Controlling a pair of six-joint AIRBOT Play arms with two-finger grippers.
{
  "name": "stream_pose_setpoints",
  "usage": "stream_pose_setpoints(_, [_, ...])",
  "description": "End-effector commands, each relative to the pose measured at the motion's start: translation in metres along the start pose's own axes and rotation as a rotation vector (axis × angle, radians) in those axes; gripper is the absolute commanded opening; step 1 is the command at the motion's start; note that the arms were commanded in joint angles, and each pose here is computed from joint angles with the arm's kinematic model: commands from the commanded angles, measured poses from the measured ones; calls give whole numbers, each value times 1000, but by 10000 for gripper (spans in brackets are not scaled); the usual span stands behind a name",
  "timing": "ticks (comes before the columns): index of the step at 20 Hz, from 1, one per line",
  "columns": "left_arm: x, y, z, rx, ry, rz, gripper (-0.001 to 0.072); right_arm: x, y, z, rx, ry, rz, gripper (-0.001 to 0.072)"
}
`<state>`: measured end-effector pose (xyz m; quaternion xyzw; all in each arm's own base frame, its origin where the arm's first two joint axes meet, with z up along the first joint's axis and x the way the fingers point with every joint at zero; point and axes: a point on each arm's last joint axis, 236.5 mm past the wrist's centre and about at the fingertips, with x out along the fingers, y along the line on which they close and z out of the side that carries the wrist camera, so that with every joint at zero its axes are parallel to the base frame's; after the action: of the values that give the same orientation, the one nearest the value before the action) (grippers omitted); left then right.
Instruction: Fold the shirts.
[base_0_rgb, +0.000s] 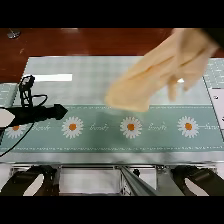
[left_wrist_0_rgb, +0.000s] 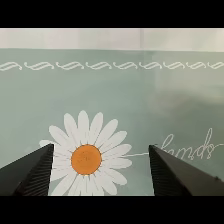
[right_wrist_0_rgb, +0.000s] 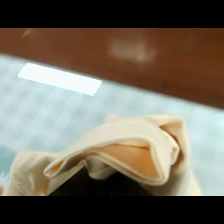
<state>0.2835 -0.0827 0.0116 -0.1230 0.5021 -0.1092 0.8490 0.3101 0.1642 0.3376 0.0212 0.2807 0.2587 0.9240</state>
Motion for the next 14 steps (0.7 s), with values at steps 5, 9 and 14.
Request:
stream_pose_setpoints(5, [0, -2, 6, -9, -23, -7, 700, 205, 115, -173, 55, 489, 252, 29])
stream_pose_setpoints(9, [0, -2, 6, -9, -23, -7, 700, 272, 159, -228, 263, 610, 363, 292])
stream_pose_setpoints(14, [-4, -6, -8, -9, 45, -21, 701, 230, 97, -154, 320, 560, 451, 621])
